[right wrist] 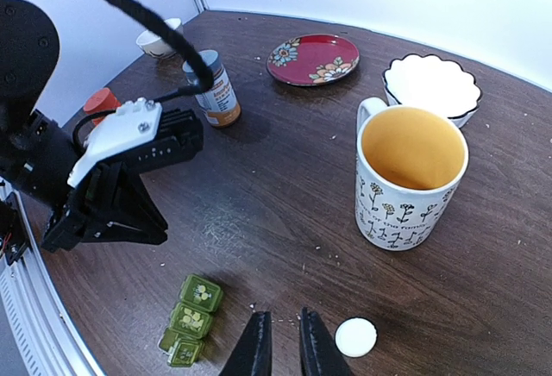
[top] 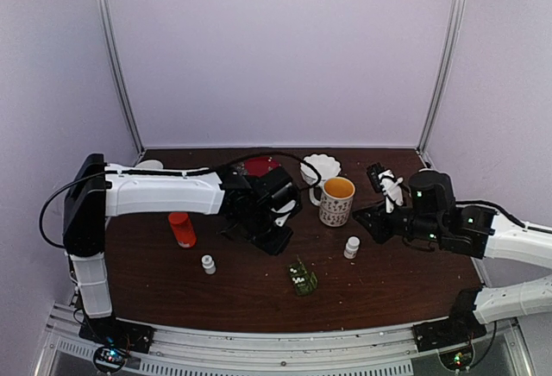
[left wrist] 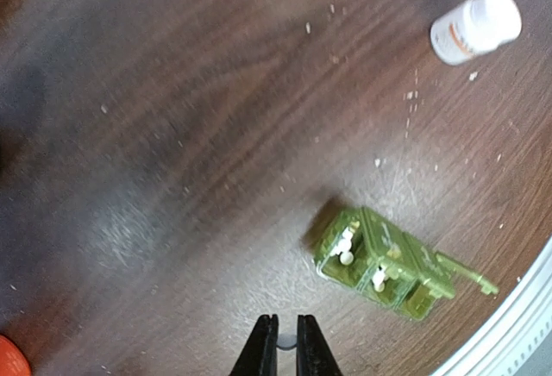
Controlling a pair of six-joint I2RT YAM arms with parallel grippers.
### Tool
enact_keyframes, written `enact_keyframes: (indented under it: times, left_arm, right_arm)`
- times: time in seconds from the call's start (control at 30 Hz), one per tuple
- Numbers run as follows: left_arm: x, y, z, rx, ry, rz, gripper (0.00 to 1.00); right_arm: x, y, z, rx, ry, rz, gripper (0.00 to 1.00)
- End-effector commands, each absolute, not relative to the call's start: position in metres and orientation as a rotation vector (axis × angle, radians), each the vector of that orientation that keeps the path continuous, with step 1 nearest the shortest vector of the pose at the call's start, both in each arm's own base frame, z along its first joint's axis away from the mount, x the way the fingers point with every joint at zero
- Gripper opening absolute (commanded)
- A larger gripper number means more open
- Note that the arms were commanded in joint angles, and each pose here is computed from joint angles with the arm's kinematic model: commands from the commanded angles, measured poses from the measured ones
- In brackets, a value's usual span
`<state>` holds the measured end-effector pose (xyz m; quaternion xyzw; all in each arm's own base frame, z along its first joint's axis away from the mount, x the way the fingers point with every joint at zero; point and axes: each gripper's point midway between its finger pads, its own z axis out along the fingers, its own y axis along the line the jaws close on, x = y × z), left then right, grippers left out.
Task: Sort the pills into containers
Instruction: Place the pill in the compartment of the pill container.
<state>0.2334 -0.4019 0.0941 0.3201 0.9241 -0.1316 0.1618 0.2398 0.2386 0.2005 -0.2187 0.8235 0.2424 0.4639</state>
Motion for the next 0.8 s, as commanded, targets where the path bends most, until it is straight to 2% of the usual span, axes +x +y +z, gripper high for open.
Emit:
enact_keyframes:
  times: [0.0,0.33,0.77]
  left_arm:
    - [0.218,-0.410,0.084,0.911,2.649,-0.414,0.09]
    - [0.189,-0.434,0.073,0.932,2.679,-0.584,0.09]
    - [0.195,-0.444,0.058,0.917,2.664,-0.559,0.09]
  right_arm:
    - [0.241,0.232,0.202,-0.524,2.007,0.576,0.14]
    - [0.240,0.231,0.202,-0.523,2.004,0.577,0.14]
    - [0.237,0.228,0.205,-0.517,1.995,0.581,0.14]
